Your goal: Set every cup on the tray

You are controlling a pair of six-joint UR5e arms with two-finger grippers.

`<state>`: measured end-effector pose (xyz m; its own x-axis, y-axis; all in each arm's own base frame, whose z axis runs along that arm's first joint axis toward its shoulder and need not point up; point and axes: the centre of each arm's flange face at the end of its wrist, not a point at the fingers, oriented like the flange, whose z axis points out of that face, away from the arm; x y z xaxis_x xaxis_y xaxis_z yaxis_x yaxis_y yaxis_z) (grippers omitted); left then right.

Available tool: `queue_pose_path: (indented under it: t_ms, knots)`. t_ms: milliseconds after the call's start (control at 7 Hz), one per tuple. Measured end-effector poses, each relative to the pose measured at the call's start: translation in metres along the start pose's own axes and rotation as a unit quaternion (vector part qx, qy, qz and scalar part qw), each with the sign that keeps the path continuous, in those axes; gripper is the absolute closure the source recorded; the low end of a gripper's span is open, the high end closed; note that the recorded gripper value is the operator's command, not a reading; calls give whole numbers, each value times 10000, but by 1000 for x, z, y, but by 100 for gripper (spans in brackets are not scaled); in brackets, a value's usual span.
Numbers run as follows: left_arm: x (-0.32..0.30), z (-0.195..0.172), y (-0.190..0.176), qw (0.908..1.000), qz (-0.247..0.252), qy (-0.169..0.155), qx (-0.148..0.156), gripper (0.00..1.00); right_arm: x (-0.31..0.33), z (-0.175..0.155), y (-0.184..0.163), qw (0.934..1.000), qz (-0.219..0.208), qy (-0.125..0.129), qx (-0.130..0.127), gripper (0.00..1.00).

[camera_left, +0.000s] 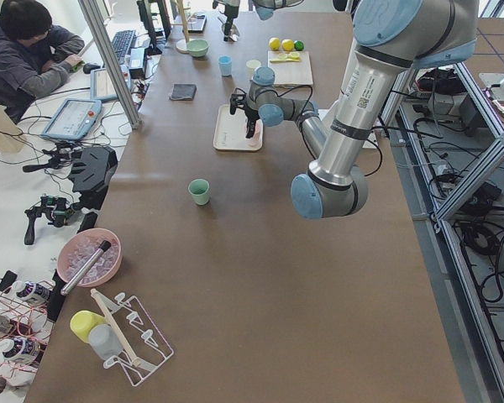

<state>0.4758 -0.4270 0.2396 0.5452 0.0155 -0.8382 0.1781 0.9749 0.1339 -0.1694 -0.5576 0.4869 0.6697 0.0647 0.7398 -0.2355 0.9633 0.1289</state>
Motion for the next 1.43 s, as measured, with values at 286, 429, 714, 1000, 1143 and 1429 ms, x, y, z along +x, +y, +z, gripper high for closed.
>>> queue_pose_path:
  t_ms: [286, 429, 714, 1000, 1143, 1429]
  knots:
    - [-25, -23, -37, 9999, 160, -28, -20, 2, -11, 11, -28, 10000, 27, 76, -36, 6]
    - [-34, -29, -47, 9998, 212, -47, 6, 2, -19, 19, -30, 9999, 12, 105, -110, 8]
    - [-43, -35, -57, 9997, 211, -65, 39, 2, -39, 51, -6, 9990, -177, 273, -290, 18]
    - [-49, -36, -60, 9998, 185, -94, 54, 2, -51, 77, 20, 9977, -335, 440, -403, 100]
    - [-50, -37, -61, 9998, 176, -101, 61, 2, -55, 84, 27, 9972, -387, 483, -416, 100]
    - [-52, -37, -62, 9998, 171, -106, 64, 2, -69, 82, 27, 9978, -335, 428, -366, 100]
